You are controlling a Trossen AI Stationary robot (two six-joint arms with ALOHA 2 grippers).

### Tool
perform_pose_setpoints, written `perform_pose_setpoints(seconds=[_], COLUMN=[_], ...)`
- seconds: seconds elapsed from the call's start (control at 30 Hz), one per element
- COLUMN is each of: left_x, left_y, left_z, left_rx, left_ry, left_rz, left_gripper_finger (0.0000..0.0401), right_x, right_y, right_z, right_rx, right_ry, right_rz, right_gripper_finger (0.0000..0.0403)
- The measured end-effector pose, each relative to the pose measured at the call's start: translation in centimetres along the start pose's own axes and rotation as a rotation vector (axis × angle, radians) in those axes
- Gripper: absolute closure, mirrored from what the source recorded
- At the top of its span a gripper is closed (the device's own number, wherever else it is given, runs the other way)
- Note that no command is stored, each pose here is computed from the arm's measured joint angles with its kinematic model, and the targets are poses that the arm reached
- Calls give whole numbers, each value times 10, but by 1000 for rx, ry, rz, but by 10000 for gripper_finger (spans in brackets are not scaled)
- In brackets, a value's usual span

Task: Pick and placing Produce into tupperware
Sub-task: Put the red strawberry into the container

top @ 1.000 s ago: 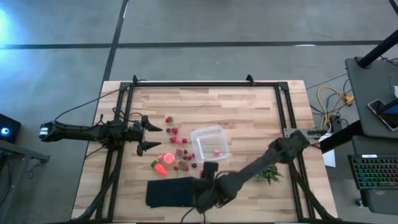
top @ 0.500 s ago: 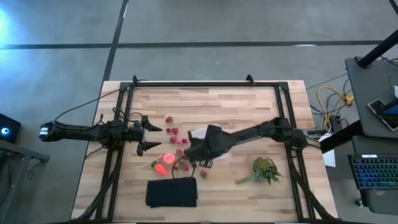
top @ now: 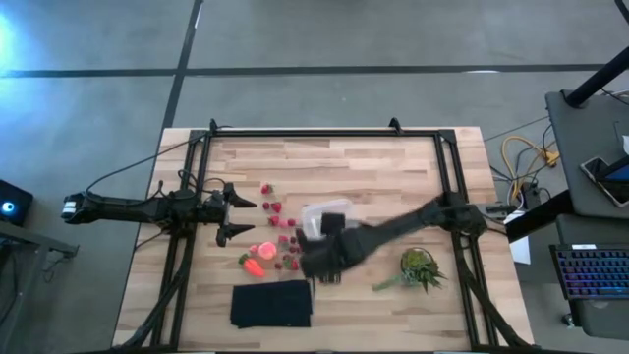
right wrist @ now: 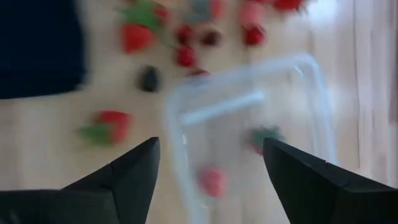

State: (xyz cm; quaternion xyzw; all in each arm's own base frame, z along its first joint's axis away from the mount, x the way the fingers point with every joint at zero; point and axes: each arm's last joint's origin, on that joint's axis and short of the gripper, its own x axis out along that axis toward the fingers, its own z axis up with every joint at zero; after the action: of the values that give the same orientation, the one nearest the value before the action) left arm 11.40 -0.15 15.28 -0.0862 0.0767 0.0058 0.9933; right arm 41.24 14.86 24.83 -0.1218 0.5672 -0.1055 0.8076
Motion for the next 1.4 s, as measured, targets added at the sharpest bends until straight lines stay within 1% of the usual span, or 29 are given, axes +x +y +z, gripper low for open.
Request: perform_pose_setpoints(seconds=[0.1, 0.2, 0.3, 0.4, 0.57, 0.8, 0.93, 1.4], left_x=[0, 0, 0, 0, 0, 0, 0, 0], left_y=[0, 0, 0, 0, 0, 0, 0, 0], left_z=[0, 0, 0, 0, 0, 0, 0, -1], left_rx=[0, 0, 0, 0, 0, 0, 0, 0], left_ry=[0, 0, 0, 0, 0, 0, 0, 7], left_rz=[0, 0, 1, 0, 0, 0, 0, 2], left_gripper_finger=[91, 91, 91, 91, 91, 91, 91, 91], right_x=[-8, -6, 5, 15, 27, 36, 51, 81], right_y=[29, 50, 61, 64, 67, 73, 73, 71], right_z=[-5, -11, -18, -22, -27, -27, -31, -30], right_rx=[-2, 54, 140, 214, 297, 357, 434, 470], right_ry=[-66, -97, -93, -80, -68, -102, -63, -16], right_rz=[24, 60, 56, 50, 42, 105, 87, 76], right_gripper_finger=[129, 132, 136, 138, 139, 140, 140, 140])
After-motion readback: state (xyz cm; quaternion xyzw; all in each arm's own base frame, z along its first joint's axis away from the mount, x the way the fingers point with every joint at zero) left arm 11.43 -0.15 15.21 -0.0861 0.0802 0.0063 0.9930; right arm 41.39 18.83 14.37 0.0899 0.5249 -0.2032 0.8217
